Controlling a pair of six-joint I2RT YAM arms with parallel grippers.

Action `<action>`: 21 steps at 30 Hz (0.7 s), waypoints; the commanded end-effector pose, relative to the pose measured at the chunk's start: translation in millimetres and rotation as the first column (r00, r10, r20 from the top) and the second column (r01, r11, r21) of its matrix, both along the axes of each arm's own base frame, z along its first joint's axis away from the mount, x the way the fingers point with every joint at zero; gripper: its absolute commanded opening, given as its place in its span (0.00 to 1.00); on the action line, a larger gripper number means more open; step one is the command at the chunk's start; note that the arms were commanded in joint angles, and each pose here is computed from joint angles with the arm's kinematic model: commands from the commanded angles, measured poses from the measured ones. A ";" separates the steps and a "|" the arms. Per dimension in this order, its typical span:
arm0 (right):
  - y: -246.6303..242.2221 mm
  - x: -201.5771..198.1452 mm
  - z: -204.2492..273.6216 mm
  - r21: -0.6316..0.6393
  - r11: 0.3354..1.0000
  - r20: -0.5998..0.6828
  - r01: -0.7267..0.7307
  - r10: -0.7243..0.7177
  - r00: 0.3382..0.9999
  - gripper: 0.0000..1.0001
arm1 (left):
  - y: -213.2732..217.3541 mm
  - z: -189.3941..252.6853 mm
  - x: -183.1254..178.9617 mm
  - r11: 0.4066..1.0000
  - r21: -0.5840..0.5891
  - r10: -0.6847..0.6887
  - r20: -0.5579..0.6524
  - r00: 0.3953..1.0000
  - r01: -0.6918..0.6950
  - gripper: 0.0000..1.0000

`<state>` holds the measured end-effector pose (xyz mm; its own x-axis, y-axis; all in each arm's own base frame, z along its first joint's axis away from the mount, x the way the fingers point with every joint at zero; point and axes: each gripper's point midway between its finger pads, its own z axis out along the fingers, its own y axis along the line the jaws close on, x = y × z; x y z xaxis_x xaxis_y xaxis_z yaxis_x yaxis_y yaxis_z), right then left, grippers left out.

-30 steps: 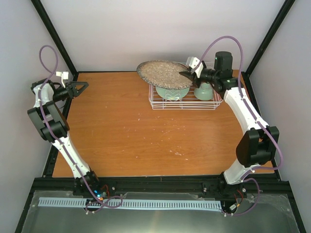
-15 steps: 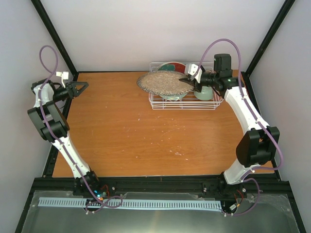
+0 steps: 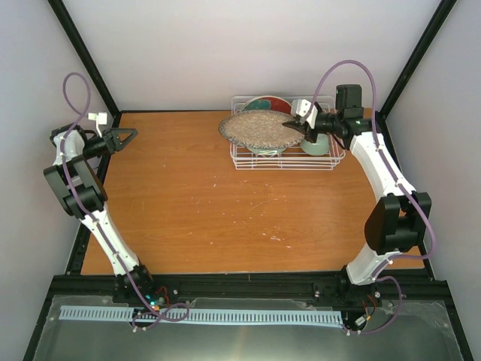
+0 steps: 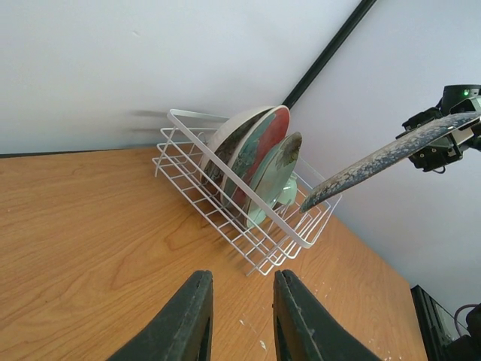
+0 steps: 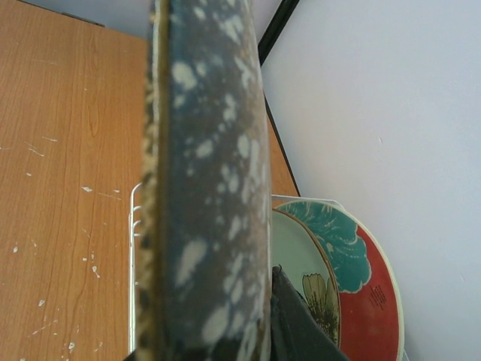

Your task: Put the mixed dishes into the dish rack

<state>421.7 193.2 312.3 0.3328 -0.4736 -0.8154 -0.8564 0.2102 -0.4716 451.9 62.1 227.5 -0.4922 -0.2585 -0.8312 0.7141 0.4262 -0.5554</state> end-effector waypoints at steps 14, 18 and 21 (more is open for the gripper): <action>2.5 11.3 45.6 0.107 0.986 0.167 -0.130 0.111 0.980 0.03 | 9.8 12.5 16.1 0.992 -0.124 0.007 0.057 0.998 0.000 0.24; 3.7 14.1 38.7 0.113 0.984 0.150 -0.137 0.120 0.981 0.03 | 10.5 7.5 17.3 0.992 -0.127 0.006 0.047 0.999 0.000 0.24; 4.4 16.1 34.2 0.119 0.983 0.136 -0.141 0.125 0.983 0.03 | 10.4 4.0 18.5 0.991 -0.130 0.004 0.041 0.999 0.001 0.24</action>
<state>443.8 187.3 277.7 0.2677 -0.4510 -0.8514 -0.8934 0.2147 -0.3947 463.1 68.3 209.6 -0.5335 -0.2827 -0.7972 0.6842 0.4098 -0.6033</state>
